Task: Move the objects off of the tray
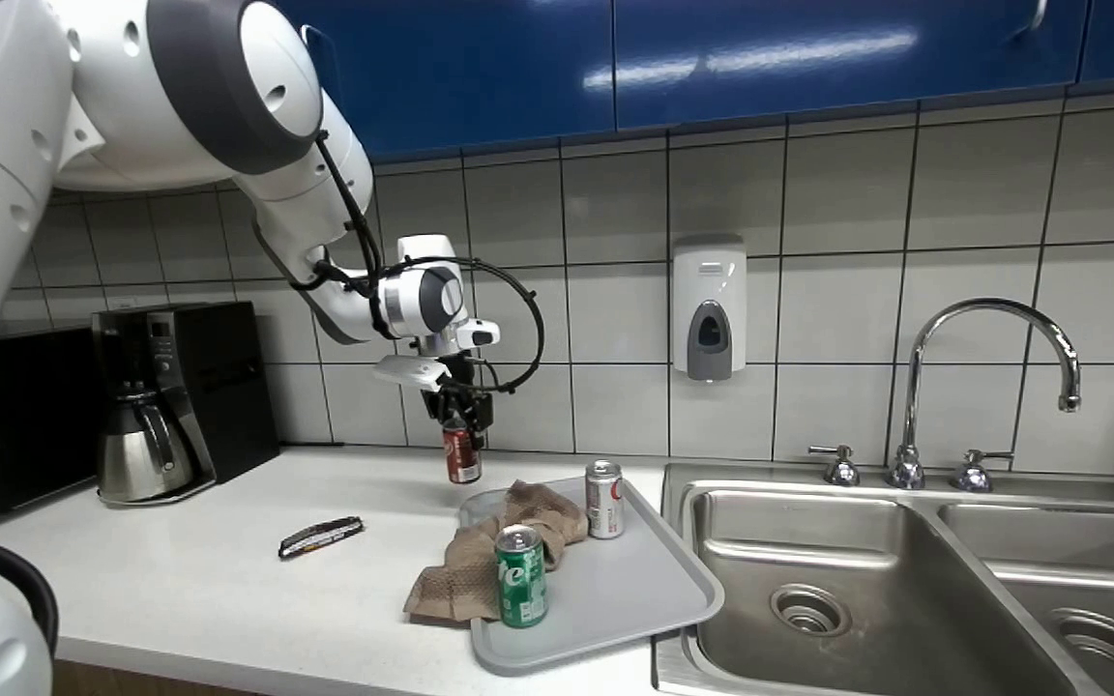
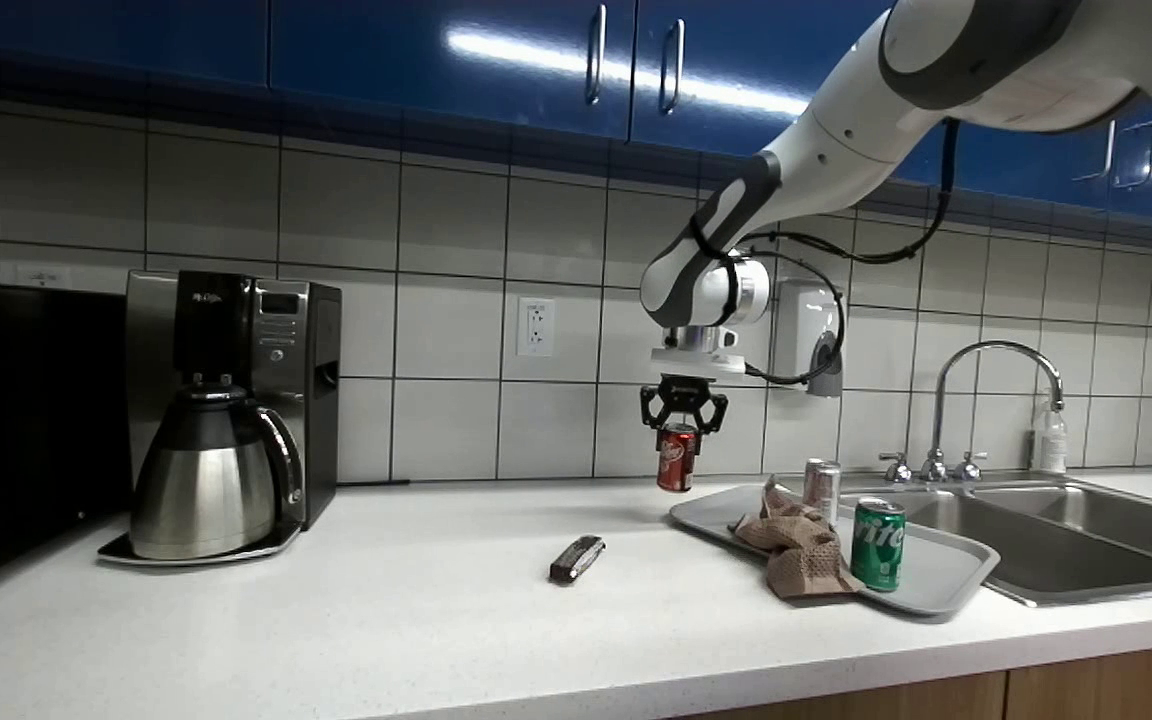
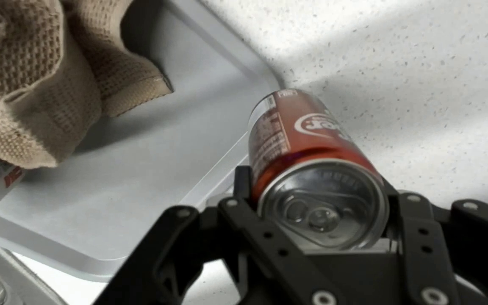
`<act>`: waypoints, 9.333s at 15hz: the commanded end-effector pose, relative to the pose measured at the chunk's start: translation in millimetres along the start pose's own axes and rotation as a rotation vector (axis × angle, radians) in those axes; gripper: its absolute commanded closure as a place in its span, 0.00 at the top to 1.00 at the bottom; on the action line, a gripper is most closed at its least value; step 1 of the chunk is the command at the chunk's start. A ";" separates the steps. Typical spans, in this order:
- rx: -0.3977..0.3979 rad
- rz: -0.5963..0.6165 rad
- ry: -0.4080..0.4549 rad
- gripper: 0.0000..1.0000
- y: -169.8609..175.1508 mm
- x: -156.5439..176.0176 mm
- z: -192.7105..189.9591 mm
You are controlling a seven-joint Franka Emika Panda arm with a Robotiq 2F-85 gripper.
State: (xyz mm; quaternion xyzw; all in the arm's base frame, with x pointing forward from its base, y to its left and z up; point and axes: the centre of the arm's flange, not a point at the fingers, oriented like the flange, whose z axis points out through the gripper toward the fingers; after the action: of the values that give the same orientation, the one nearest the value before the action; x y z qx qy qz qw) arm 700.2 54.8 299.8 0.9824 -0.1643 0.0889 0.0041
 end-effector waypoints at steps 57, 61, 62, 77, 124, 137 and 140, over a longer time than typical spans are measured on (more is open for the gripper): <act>-0.042 0.125 0.090 1.00 162.4 -27.1 -53.5; -0.059 0.185 0.095 1.00 198.2 -26.6 -53.7; -0.063 0.199 0.095 1.00 206.8 -26.1 -52.9; -0.090 0.280 0.044 1.00 249.8 -13.5 -19.6; -0.091 0.229 0.026 0.38 201.4 33.7 14.6; -0.036 0.106 0.070 0.38 115.4 39.1 -10.6; -0.020 0.073 0.077 0.38 92.8 38.1 -13.8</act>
State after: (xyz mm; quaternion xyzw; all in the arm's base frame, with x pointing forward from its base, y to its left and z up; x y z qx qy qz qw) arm 696.1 -61.7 301.0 0.9693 -0.2142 0.1192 0.0203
